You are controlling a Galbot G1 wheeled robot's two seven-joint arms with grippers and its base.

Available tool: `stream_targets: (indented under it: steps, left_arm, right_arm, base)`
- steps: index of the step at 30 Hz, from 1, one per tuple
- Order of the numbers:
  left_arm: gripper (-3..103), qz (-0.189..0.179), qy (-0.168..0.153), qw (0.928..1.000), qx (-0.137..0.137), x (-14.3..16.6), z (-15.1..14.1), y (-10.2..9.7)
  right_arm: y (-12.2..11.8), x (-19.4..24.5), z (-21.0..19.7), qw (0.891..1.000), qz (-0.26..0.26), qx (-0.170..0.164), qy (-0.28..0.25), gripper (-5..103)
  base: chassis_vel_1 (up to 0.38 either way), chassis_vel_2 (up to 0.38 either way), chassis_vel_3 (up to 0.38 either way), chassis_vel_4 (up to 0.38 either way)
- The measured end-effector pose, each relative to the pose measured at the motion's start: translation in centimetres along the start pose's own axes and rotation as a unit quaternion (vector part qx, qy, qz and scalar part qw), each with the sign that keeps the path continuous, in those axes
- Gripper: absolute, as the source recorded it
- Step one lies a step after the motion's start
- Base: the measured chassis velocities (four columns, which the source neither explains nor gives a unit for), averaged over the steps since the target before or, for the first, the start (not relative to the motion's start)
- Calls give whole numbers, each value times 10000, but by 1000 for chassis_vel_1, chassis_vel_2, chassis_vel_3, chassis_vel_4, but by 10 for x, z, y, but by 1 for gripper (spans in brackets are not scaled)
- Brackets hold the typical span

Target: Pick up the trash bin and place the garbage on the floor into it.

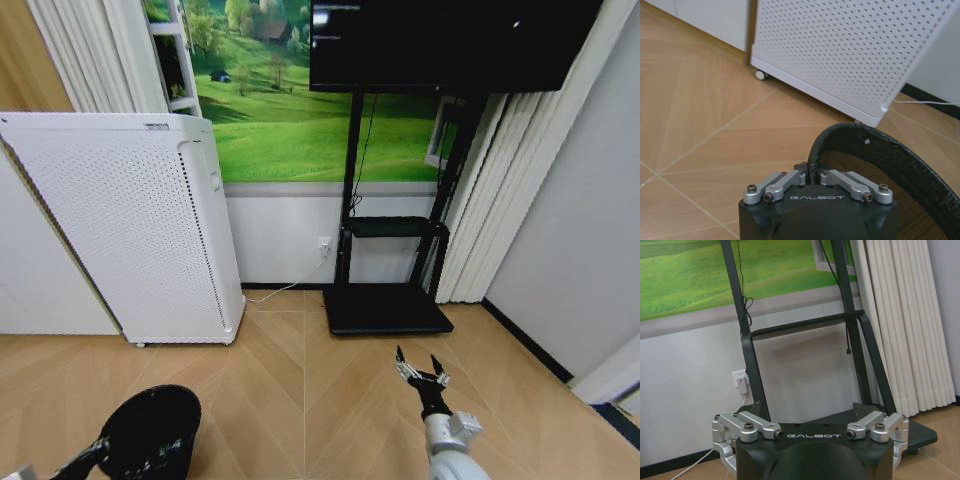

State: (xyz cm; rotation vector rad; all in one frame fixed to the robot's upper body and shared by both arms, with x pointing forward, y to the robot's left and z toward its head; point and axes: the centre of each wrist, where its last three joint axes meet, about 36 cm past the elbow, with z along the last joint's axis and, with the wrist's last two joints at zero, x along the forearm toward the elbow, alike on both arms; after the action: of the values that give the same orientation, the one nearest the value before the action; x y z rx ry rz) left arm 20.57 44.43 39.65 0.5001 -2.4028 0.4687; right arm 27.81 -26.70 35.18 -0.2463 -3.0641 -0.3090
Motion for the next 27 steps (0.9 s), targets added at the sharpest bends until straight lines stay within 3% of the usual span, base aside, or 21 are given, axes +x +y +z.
stream_targets:
  steps: [8,21,27]
  left_arm:
    - [7,180,292,9993,-143,-13,12,-15]
    - [4,-20,339,9992,-213,-17,19,-6]
    - [23,-216,422,9986,-246,-18,28,-1]
  right_arm:
    - [-3,0,1,10000,27,52,11,100]
    - [-4,-2,5,10000,73,39,20,100]
    - [-5,-1,6,10000,77,42,24,100]
  base:
    - [0,0,0,0]
    - [0,0,0,0]
    - [0,0,0,0]
